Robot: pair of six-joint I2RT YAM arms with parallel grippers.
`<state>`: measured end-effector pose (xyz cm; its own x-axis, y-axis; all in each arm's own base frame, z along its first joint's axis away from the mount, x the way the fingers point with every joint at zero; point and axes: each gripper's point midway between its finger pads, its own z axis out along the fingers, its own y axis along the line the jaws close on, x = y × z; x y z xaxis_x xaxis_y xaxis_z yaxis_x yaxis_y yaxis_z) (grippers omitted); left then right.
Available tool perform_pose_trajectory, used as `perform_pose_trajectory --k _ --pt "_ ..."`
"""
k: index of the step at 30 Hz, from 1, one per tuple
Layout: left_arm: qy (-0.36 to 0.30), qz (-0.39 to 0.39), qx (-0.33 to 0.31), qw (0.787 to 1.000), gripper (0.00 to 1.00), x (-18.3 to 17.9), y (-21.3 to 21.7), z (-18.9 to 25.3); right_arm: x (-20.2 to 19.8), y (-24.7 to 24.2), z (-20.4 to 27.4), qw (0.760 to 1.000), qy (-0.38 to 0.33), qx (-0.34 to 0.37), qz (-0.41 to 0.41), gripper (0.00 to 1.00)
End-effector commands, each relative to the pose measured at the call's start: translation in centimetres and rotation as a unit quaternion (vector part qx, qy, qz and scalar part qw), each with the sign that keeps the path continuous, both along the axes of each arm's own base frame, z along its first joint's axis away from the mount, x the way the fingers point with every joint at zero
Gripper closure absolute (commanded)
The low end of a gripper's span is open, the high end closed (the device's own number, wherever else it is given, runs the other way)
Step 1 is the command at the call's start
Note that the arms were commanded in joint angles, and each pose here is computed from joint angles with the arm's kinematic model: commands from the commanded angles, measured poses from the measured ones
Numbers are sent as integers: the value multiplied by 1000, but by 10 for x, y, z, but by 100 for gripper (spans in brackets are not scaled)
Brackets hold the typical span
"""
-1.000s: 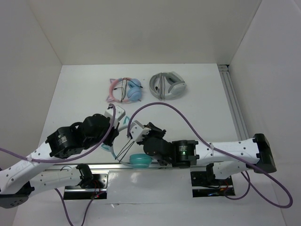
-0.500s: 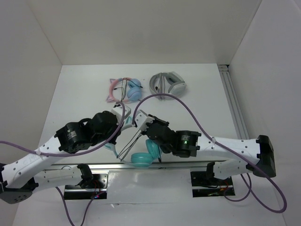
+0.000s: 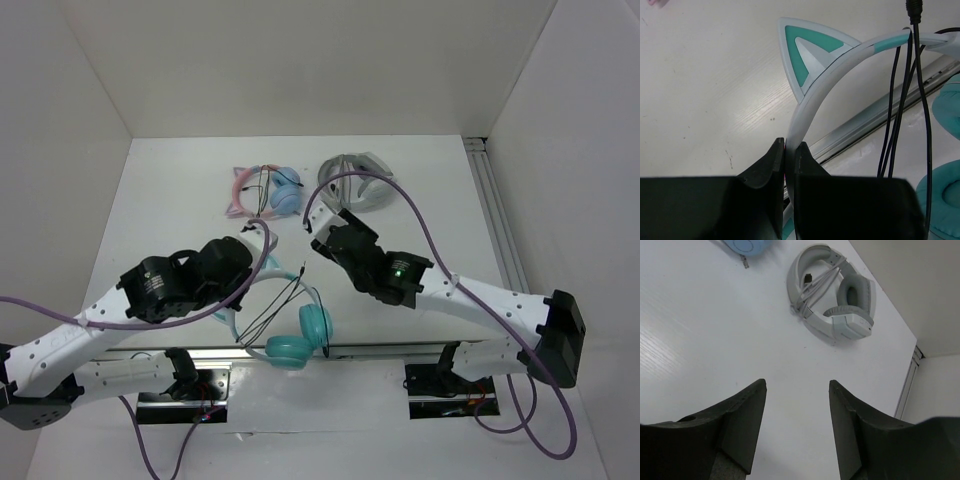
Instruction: Wrap the headphones
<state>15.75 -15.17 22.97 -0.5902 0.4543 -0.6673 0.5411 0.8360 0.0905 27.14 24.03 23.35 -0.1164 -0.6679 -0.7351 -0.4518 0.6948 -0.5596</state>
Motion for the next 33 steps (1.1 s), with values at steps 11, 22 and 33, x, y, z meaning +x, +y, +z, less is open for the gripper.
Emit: perform_pose_trajectory --k 11,22,33 --pt "-18 55 -23 998 100 20 -3 14 26 -24 58 985 -22 160 -52 27" --pt "-41 192 -88 977 100 103 30 12 3 -20 98 957 2 280 -72 0" --pt "-76 442 -111 887 100 190 140 26 -30 -7 76 953 51 295 -52 0"
